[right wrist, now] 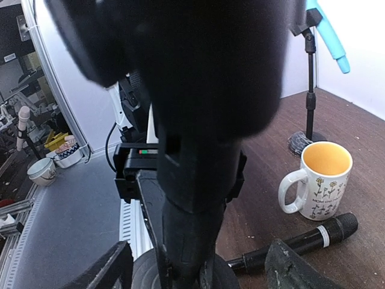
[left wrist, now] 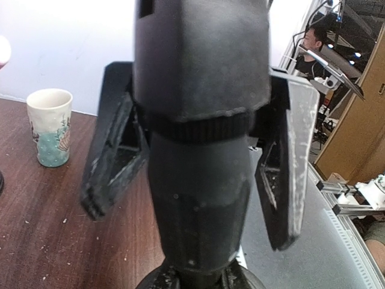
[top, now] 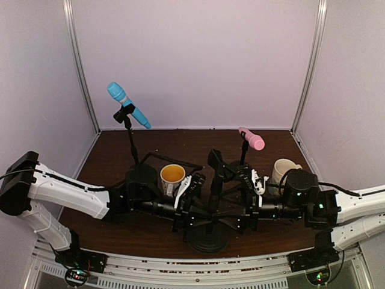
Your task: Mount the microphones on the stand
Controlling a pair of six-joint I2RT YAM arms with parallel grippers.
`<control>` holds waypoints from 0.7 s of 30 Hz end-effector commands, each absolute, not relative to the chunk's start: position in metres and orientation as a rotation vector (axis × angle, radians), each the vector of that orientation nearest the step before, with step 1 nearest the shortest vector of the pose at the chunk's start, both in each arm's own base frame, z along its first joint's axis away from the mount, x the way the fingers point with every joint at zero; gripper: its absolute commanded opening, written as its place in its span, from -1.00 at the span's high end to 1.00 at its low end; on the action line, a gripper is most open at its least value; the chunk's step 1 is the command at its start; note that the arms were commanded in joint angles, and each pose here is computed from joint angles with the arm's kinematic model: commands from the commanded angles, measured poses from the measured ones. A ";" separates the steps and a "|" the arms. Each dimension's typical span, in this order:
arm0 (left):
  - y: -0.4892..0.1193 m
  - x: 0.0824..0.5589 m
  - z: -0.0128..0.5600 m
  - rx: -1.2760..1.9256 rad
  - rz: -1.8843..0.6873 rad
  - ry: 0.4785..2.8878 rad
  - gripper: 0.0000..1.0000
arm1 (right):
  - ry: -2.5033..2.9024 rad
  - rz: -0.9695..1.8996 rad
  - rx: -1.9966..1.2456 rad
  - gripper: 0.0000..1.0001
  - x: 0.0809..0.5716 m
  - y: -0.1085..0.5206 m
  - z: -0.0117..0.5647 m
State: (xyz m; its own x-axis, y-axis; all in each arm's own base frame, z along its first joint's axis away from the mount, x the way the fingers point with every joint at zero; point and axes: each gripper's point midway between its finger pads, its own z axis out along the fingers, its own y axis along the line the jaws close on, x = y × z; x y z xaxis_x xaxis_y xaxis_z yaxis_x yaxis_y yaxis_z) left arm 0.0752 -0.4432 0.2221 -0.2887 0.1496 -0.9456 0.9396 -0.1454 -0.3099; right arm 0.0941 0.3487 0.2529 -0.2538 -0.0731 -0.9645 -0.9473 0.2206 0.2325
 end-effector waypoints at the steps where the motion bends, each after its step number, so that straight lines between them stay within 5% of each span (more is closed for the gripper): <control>1: -0.446 0.071 0.265 1.243 -1.538 1.297 1.00 | 1.414 1.275 -1.005 -0.55 0.085 0.360 0.288; 21: -0.441 0.146 0.252 0.840 -1.311 1.613 1.00 | 1.536 1.464 -0.891 -0.50 0.051 0.336 0.278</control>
